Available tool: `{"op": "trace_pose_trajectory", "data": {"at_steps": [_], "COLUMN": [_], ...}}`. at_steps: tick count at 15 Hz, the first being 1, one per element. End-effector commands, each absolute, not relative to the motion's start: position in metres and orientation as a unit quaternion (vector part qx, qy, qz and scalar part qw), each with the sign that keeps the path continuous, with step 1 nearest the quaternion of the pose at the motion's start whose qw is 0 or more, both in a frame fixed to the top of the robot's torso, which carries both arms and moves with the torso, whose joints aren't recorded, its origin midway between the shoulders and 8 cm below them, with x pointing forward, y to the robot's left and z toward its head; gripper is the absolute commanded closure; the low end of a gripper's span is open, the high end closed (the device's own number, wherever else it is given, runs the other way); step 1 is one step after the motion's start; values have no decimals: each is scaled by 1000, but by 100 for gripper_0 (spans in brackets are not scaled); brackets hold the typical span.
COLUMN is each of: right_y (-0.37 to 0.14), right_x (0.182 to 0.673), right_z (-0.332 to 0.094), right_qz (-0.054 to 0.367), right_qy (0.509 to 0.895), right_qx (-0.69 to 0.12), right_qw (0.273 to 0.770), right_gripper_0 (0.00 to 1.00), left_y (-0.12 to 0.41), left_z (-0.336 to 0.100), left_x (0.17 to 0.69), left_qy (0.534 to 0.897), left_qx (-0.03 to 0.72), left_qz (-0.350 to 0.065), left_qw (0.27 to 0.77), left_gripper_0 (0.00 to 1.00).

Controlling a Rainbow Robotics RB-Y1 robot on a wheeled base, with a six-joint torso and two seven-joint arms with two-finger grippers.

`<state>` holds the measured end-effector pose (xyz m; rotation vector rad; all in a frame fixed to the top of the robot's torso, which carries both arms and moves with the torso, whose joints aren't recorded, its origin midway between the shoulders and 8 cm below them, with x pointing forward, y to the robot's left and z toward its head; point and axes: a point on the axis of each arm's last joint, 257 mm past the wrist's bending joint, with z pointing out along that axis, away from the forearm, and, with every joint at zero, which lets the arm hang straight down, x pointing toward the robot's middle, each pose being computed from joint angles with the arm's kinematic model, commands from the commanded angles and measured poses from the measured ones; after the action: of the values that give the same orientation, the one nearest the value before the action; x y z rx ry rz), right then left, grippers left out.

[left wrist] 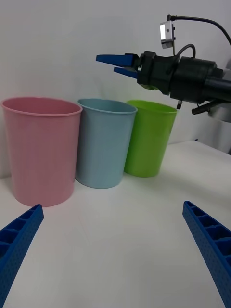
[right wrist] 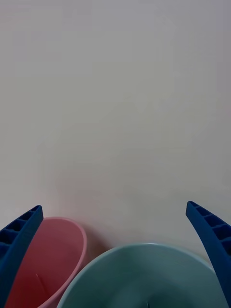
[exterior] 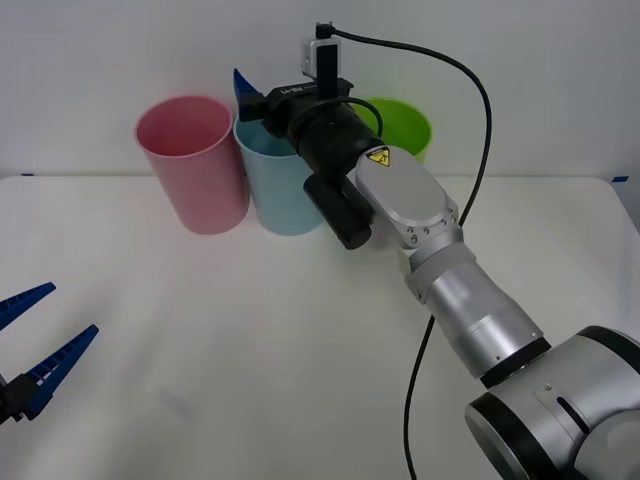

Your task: Grasp the object on the table and drop it into the matching bin: aluminum can to the light blue bin, PET bottle to the pink bin.

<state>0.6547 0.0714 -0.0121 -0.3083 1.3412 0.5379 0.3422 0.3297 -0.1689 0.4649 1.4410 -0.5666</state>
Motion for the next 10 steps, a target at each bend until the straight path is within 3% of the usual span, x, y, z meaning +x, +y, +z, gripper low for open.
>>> {"op": "trace_pose_trajectory", "data": {"at_steps": [1,10], "right_y": [66,19], "right_x": [640,524], "right_z": [-11,-45], "right_qz": [250,278], "right_qy": [599,562], "right_qx": [-150,-250], "right_qw": [745,738], "right_gripper_0": [0,0], "left_y": [330,330], "left_z": [-169,-169], "left_x": [342,342], "left_qy": [645,645], "left_qx": [208,208], "left_qz": [-253,-253], "left_qw": [691,691], "left_gripper_0": [0,0]}}
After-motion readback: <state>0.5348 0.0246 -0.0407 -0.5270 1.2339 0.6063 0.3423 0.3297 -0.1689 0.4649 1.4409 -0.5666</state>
